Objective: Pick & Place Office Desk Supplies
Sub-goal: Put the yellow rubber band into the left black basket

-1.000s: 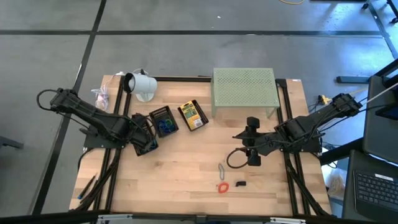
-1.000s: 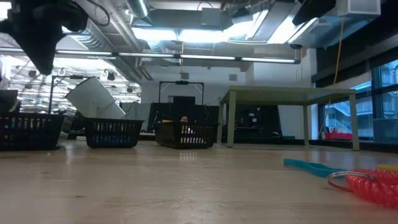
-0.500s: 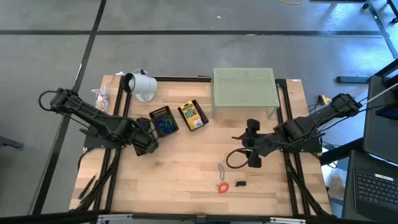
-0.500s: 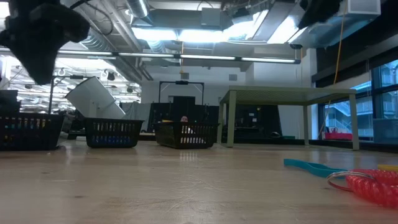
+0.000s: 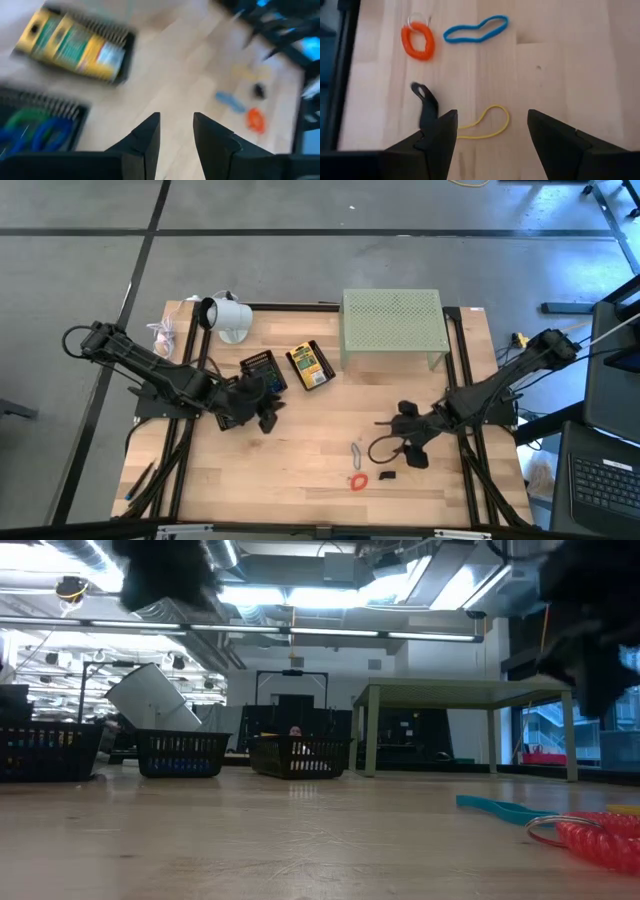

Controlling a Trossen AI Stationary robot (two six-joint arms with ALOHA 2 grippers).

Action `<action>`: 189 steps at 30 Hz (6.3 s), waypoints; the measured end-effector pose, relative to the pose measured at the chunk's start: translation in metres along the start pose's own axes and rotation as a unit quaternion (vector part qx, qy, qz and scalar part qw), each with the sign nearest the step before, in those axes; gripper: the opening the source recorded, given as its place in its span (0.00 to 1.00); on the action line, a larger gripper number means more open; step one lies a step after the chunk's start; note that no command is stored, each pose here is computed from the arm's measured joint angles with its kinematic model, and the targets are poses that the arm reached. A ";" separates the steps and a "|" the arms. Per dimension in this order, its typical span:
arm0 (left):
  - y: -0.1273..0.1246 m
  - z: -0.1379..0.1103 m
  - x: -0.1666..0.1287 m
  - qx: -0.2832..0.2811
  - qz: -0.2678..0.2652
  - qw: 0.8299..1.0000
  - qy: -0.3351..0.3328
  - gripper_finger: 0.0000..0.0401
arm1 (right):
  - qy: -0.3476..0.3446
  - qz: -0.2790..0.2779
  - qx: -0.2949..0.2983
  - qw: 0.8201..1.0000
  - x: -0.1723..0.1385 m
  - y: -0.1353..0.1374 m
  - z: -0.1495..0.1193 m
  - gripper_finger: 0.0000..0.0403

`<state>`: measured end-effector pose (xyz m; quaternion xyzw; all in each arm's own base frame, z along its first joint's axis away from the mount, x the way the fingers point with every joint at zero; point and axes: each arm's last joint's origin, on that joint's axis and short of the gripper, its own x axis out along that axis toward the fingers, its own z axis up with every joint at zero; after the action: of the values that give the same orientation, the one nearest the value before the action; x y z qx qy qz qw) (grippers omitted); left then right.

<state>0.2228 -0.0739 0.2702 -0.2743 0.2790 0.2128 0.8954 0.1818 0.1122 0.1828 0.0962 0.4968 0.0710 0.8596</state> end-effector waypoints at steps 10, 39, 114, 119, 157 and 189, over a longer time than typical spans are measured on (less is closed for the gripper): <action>-0.017 0.015 -0.002 0.057 -0.063 0.992 -0.090 0.27 | -0.027 -0.011 -0.085 0.996 0.033 -0.020 -0.036 0.61; -0.022 0.001 0.026 0.091 -0.019 0.993 -0.069 0.27 | -0.024 -0.026 -0.178 0.983 0.068 -0.018 -0.041 0.02; -0.076 -0.007 0.110 0.240 -0.162 0.912 -0.291 0.26 | -0.275 -0.370 -0.366 0.808 -0.039 0.064 0.127 0.00; -0.075 -0.006 0.111 0.239 -0.161 0.912 -0.292 0.06 | -0.276 -0.370 -0.365 0.809 -0.039 0.063 0.127 0.00; -0.048 -0.017 0.125 0.175 0.020 0.961 -0.214 0.01 | -0.193 -0.016 -0.108 0.975 -0.072 0.048 0.093 0.60; 0.080 -0.021 -0.054 -0.182 0.295 0.908 0.234 0.01 | -0.161 -0.044 -0.116 0.979 -0.069 0.044 0.086 0.53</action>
<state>0.1316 -0.0383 0.2594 -0.3795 0.5052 0.4441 0.6352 0.2207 0.1320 0.2936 -0.0158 0.3442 0.0735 0.9359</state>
